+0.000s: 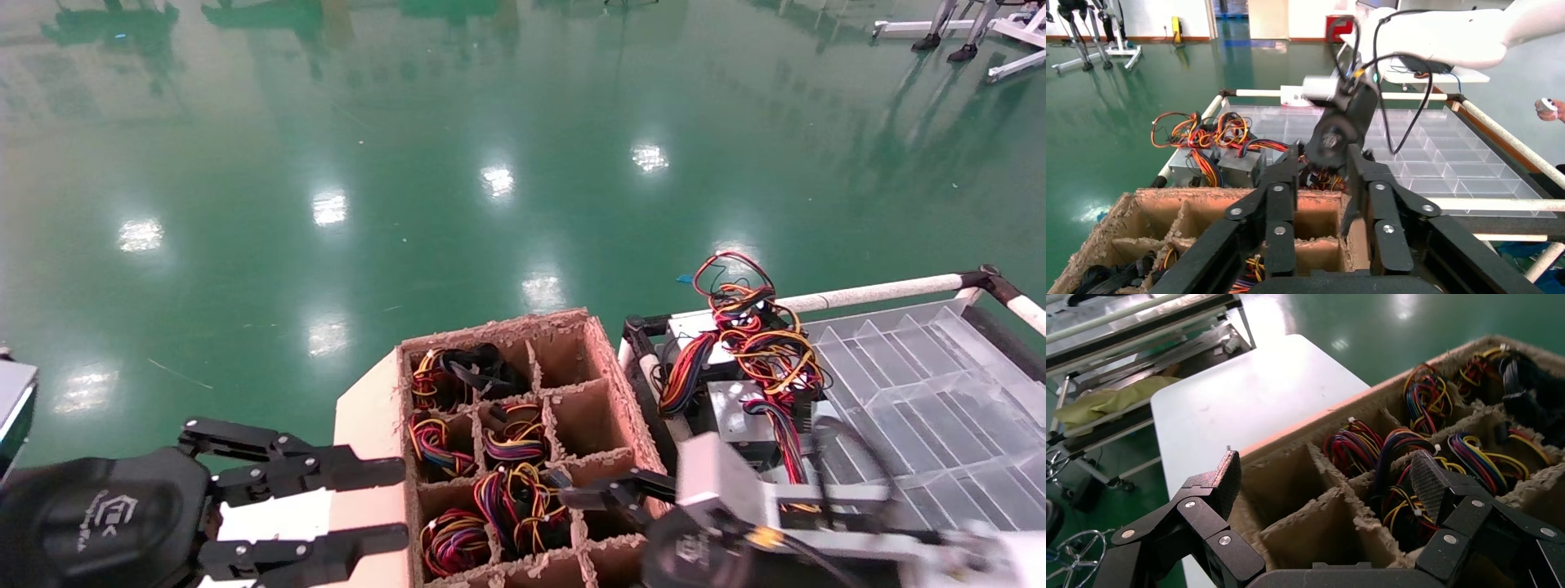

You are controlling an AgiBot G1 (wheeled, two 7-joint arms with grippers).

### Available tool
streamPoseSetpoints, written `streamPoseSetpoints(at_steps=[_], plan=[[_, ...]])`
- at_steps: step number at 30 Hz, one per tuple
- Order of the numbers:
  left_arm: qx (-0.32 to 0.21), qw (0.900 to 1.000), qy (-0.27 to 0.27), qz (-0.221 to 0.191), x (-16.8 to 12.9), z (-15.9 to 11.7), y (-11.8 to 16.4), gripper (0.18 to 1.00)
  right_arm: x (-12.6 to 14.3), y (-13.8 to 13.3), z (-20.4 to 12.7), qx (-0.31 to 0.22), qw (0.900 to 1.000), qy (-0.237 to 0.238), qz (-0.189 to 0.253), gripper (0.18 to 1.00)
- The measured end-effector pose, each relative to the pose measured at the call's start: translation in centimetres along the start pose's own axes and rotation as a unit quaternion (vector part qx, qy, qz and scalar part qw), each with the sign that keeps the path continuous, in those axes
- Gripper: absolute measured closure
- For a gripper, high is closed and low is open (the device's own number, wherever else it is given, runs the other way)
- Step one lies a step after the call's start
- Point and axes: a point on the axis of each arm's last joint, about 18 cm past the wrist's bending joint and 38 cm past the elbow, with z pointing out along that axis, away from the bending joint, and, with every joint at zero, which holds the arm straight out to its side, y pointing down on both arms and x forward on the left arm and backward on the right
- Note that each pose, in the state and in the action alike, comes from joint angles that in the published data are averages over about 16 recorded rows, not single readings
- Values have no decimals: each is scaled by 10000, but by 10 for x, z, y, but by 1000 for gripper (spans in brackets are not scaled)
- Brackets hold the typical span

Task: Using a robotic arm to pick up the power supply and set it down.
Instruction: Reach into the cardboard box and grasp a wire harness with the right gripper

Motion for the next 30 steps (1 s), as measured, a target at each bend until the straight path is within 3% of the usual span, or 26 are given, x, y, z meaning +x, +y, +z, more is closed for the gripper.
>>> streamPoseSetpoints(at_steps=[12,23,30], plan=[[0,10000,0,0,0,0,0,921,21,16,52,-186,9994,157,260,200],[0,10000,0,0,0,0,0,986,33,26,78,-290,9985,115,454,309],[0,10000,0,0,0,0,0,993,38,30,85,-321,9980,117,540,446]])
